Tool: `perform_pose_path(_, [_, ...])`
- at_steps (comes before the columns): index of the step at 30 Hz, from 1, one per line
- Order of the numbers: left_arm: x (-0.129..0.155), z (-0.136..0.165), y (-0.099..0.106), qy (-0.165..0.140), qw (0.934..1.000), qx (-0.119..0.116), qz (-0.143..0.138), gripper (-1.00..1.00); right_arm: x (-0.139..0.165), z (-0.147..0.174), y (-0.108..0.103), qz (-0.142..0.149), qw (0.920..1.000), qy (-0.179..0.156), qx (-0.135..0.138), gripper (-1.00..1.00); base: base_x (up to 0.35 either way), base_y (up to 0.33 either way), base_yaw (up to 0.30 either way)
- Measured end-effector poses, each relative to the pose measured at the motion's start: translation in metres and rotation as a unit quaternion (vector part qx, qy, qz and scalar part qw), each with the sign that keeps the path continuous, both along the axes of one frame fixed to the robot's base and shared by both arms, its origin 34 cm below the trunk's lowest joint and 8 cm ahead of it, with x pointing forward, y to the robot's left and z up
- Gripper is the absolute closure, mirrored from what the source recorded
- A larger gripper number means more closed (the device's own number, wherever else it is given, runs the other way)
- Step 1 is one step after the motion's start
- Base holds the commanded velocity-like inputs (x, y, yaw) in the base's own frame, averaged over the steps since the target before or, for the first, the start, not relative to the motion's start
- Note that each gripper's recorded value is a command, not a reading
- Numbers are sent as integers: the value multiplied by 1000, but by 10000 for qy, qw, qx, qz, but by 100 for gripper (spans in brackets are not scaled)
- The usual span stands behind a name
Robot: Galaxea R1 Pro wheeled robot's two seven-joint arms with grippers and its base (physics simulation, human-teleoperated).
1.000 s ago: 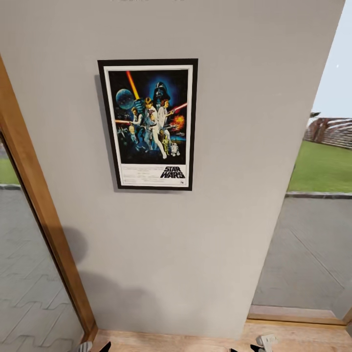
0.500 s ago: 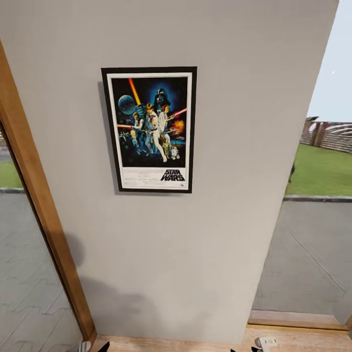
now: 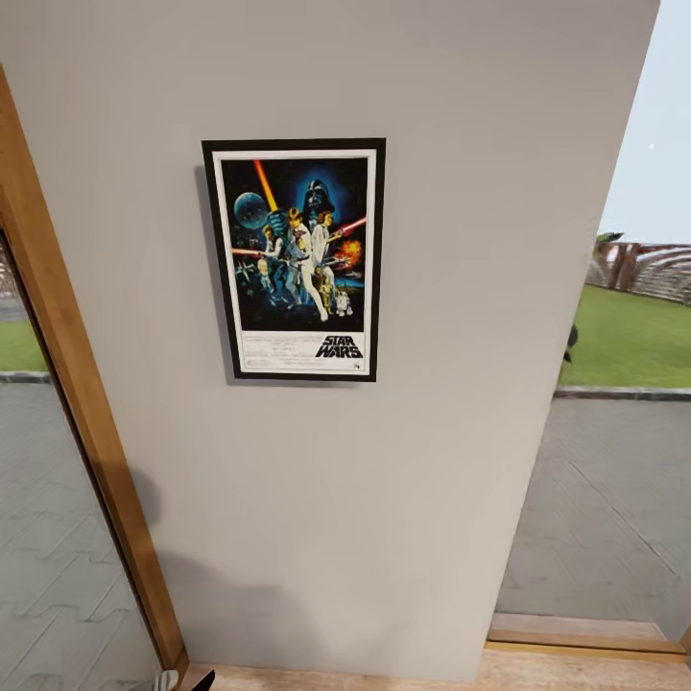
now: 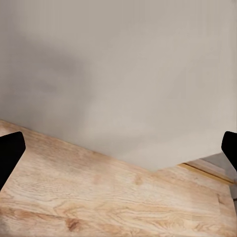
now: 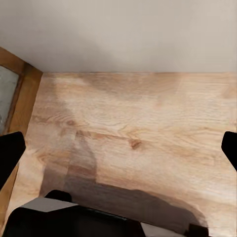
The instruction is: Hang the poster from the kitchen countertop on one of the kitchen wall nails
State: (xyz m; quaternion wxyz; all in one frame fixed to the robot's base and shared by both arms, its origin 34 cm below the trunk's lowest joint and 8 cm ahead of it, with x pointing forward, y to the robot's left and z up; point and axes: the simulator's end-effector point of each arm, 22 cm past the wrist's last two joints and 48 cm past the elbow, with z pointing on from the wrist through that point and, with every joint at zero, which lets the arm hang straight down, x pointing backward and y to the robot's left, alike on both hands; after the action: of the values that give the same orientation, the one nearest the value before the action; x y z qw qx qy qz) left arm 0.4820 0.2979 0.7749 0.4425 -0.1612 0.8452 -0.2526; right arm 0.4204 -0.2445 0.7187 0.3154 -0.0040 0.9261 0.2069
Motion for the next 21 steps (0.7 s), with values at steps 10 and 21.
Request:
perform_pose_path(10, [0, 0, 0, 0, 10000, 0, 0, -100, -103, -52, -1, -282, 9910, 1303, -101, -100, 0, 0, 0])
perform_pose_path(21, [0, 0, -1, 1, 10000, -2, 1, -100, -111, -69, -54, -897, 9763, 1531, -1236, -100, 0, 0, 0])
